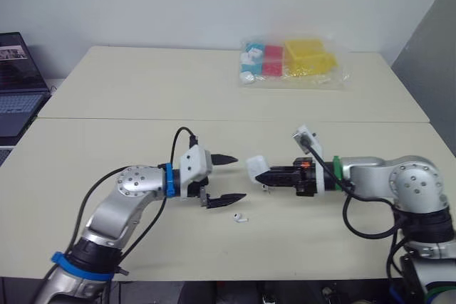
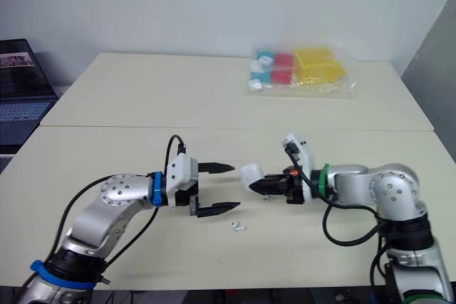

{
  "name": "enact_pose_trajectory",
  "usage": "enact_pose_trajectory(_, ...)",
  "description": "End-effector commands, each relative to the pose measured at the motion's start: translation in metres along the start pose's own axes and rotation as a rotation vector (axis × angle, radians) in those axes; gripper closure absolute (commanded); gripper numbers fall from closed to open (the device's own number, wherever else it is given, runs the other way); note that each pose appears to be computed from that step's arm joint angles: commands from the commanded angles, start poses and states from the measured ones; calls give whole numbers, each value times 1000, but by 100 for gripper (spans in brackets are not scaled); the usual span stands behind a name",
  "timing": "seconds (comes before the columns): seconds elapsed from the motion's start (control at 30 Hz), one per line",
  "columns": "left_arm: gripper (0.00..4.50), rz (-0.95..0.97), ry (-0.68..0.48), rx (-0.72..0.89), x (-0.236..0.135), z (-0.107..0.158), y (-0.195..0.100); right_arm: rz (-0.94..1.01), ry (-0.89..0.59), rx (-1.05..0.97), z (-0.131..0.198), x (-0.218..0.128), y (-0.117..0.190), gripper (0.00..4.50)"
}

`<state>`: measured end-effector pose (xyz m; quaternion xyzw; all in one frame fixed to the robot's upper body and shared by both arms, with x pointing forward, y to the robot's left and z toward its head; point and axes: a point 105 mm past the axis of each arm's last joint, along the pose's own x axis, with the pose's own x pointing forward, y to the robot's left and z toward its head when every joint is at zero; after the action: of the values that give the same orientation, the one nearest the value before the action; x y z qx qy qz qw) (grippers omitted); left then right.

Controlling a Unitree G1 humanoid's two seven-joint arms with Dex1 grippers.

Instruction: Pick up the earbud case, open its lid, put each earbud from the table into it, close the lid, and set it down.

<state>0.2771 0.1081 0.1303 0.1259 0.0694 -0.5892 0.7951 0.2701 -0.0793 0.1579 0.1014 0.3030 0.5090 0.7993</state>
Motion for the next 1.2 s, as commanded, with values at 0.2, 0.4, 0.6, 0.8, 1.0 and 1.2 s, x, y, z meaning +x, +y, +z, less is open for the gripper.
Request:
enact_pose_trajectory(0.2, 0, -42, 77, -51, 4, 22, -6, -146, 223, -552, 8, -27, -13, 376)
enact_pose_trajectory(0.4, 0, -141, 86, 93, 32, 38, -22, -89, 360, -886, 5, -27, -10, 376)
enact_pose_trajectory(0.6, 0, -149, 77, 154, 44, 43, -21, -45, 341, -901, 12, -22, -3, 376)
enact_pose_trajectory(0.8, 0, -115, 65, 166, 54, 46, -12, -24, 343, -911, 16, -20, 1, 376)
enact_pose_trajectory(1.0, 0, -121, 64, 166, 59, 48, -12, -15, 341, -909, 17, -18, 3, 376)
enact_pose_trajectory(1.2, 0, -123, 62, 166, 61, 51, -12, -14, 337, -910, 17, -16, 3, 376)
